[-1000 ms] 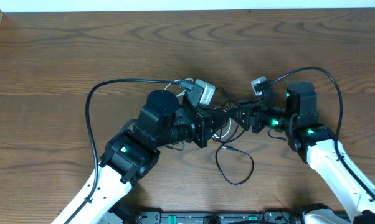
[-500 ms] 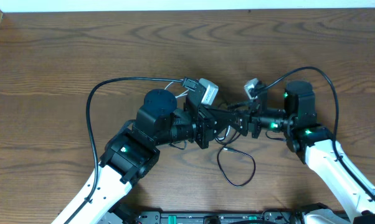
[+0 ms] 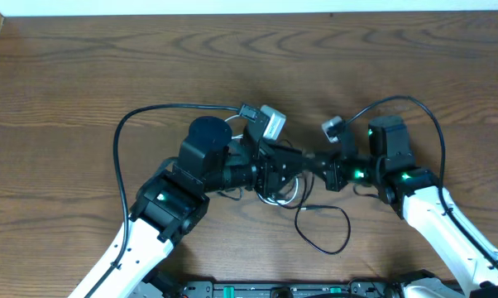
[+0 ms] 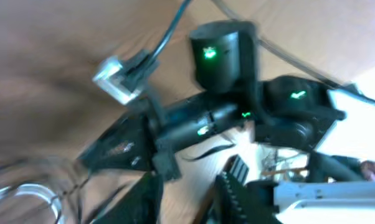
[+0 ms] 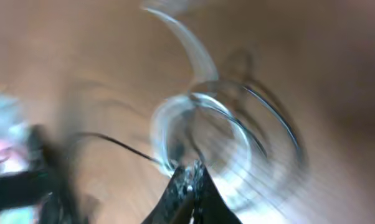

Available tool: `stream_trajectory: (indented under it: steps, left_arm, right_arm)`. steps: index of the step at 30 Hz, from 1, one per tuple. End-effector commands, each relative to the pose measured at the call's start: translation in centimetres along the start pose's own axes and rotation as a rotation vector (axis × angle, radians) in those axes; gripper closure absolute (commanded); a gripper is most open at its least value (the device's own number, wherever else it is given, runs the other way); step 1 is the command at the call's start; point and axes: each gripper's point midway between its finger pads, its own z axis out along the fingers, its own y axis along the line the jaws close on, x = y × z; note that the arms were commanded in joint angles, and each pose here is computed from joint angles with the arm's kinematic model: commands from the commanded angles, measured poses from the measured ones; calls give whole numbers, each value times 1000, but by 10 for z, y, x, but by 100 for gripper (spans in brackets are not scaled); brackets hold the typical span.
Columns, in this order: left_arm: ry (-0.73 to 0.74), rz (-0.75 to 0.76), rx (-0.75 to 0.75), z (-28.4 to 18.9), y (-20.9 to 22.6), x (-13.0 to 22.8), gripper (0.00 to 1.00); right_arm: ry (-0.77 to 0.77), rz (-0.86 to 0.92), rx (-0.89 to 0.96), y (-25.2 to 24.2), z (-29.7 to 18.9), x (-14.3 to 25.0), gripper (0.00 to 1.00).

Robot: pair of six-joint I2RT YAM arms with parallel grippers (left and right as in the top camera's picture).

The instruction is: Untangle cables

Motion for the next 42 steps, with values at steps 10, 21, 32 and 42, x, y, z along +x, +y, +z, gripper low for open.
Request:
stream_trajectory:
  steps: [10, 21, 32, 42]
  left_arm:
    - [80, -96, -516, -15, 103, 36, 55]
    - [237, -177, -583, 9, 141, 70, 55]
    - [304, -217, -613, 26, 164, 87, 53]
    - [270, -184, -343, 53, 124, 69, 42]
  right_arm:
    - [37, 360, 570, -90, -29, 39, 99]
    - [-106, 131, 229, -14, -36, -29, 99]
    - [-384, -98, 89, 90, -137, -99, 99]
    - [-466, -142, 92, 108, -166, -100, 99]
